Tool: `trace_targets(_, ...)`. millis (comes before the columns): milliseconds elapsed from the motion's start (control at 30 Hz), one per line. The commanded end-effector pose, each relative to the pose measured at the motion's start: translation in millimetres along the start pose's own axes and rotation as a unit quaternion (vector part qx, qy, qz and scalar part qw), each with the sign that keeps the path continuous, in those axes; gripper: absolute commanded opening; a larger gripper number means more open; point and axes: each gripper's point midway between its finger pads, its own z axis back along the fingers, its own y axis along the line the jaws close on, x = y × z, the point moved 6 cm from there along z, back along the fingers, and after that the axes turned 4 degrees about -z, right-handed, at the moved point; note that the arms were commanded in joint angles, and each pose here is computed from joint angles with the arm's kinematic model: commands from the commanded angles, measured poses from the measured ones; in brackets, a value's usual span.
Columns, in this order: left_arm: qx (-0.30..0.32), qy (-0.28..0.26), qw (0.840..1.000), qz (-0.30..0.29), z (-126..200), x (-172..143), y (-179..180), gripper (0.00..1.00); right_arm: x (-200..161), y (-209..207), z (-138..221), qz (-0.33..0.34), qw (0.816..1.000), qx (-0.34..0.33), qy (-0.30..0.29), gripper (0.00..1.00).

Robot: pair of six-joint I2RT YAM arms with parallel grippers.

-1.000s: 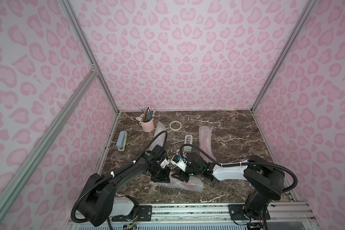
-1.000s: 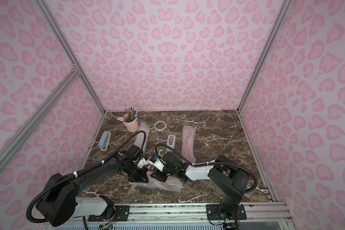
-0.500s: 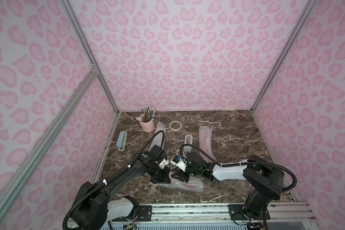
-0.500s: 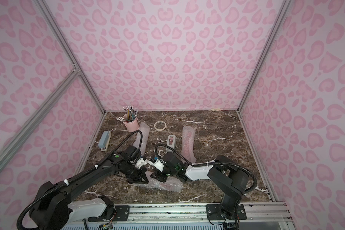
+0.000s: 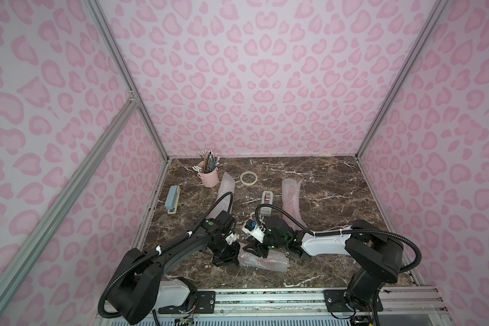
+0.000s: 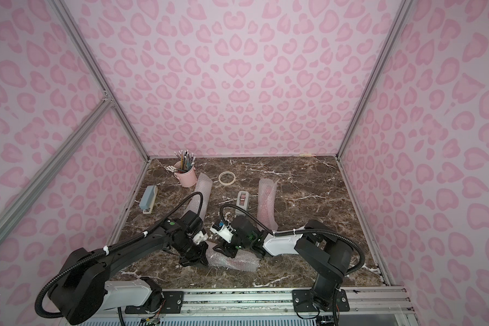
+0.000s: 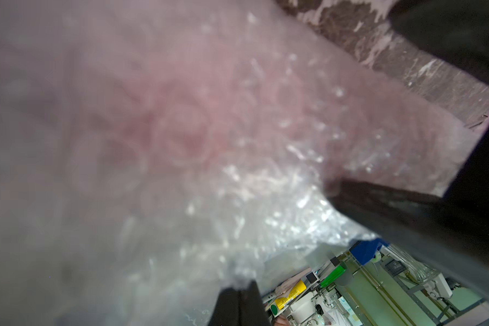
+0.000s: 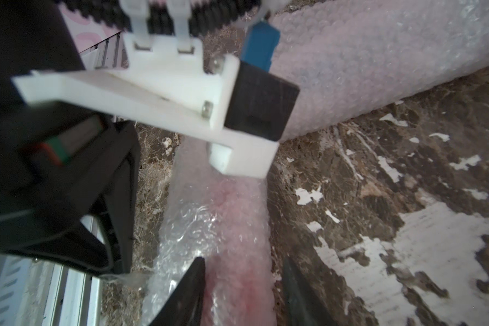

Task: Wrap wine bottles in bubble wrap
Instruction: Stick the tape on the bubble wrap.

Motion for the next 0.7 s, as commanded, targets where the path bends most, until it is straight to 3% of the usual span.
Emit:
trace_targets(0,0.018,-0.008,1.000,-0.005,-4.5,7.4,3.9,0.03,-49.2,-10.1,4.0,-0.023,0.992,-0.040,0.115,0.45)
trace_targets(367,0.050,-0.010,0.999,-0.009,-9.9,20.9,7.5,0.03,-45.4,-7.6,6.2,-0.017,0.993,-0.042,0.113,0.45)
trace_targets(467,0.088,-0.014,0.996,-0.004,5.9,8.8,14.9,0.03,-45.6,-6.2,6.8,-0.017,0.993,-0.039,0.109,0.45)
trace_targets(667,0.108,-0.068,0.992,-0.013,54.5,2.7,3.6,0.07,-44.2,-5.1,4.7,-0.014,0.994,-0.035,0.107,0.46)
